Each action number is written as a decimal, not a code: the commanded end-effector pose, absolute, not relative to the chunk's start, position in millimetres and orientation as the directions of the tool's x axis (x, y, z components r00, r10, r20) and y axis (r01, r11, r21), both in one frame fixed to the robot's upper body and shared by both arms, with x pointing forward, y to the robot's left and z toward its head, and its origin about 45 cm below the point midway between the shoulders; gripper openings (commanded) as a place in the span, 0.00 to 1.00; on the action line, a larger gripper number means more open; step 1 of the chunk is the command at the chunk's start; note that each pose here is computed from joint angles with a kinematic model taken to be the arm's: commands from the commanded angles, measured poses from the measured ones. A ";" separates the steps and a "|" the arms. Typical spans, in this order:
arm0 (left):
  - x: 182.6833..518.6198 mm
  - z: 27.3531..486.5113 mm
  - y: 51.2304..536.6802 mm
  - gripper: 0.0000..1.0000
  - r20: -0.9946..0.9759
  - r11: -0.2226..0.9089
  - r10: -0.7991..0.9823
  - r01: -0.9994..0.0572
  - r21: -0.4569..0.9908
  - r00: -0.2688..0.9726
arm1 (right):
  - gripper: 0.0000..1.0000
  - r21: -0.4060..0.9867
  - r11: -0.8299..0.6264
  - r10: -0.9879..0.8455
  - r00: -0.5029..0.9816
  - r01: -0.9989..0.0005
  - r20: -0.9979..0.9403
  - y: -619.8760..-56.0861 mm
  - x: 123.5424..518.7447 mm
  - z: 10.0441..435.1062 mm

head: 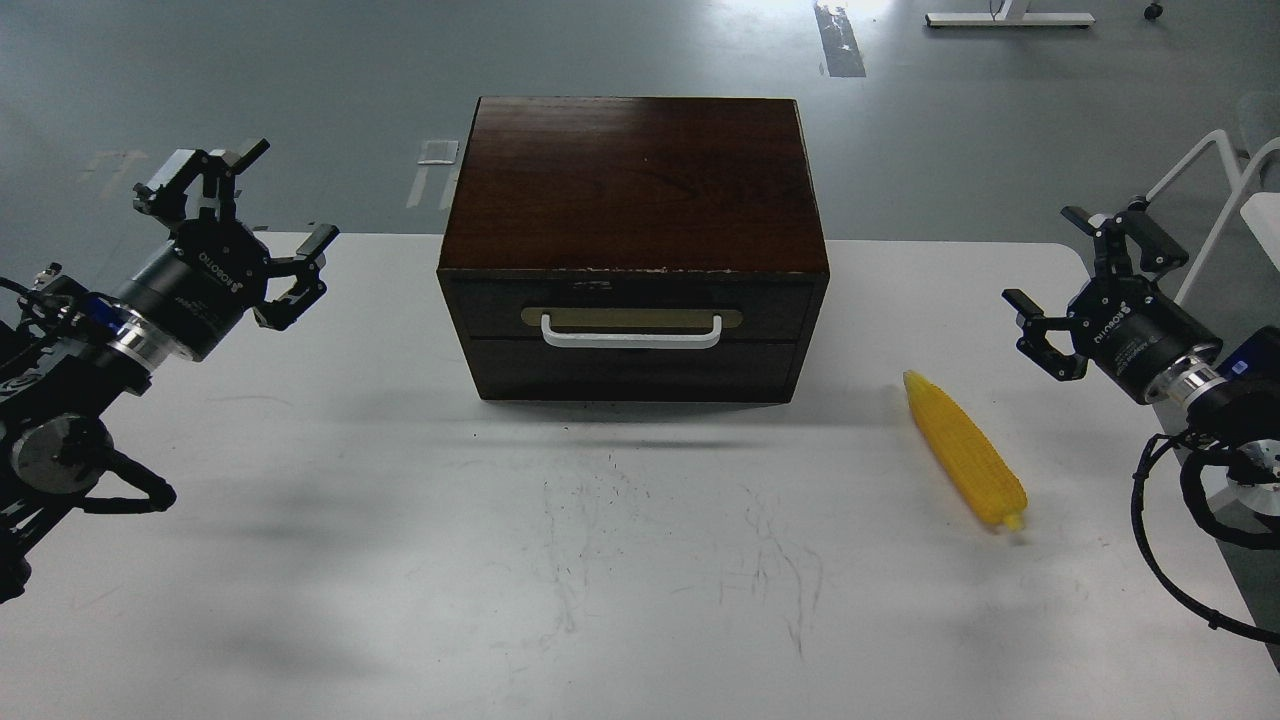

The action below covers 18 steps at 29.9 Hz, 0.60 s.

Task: Put corn in drawer with both arms
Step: 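Raise the left gripper and move it toward the wooden box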

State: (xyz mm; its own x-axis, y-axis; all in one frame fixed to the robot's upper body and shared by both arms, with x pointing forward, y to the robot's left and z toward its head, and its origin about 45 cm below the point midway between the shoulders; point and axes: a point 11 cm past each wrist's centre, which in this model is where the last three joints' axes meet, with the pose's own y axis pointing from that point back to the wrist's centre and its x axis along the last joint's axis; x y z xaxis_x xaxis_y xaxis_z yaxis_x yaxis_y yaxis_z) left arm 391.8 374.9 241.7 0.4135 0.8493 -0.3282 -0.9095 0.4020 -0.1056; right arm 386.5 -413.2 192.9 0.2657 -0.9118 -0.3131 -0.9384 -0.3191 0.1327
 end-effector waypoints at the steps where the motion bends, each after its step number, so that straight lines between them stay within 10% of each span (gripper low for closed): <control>1: 391.8 241.8 374.9 0.99 -0.326 0.403 0.850 -0.909 -0.104 0.415 | 1.00 0.132 -0.318 -0.912 0.264 -0.939 -0.313 -413.9 386.2 193.1; 18: 394.7 256.1 388.3 0.99 -0.272 0.398 0.870 -0.911 -0.109 0.412 | 1.00 0.132 -0.324 -0.909 0.269 -0.937 -0.318 -409.9 387.0 190.8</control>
State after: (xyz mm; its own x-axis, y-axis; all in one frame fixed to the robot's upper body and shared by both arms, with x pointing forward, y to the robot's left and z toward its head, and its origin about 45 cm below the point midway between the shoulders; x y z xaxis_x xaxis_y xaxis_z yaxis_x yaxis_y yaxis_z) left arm 394.2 380.8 249.3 0.4131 0.8585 -0.3039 -0.9103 0.3992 -0.1097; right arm 386.7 -411.9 191.8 0.2658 -0.9107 -0.3162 -0.9382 -0.3197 0.1322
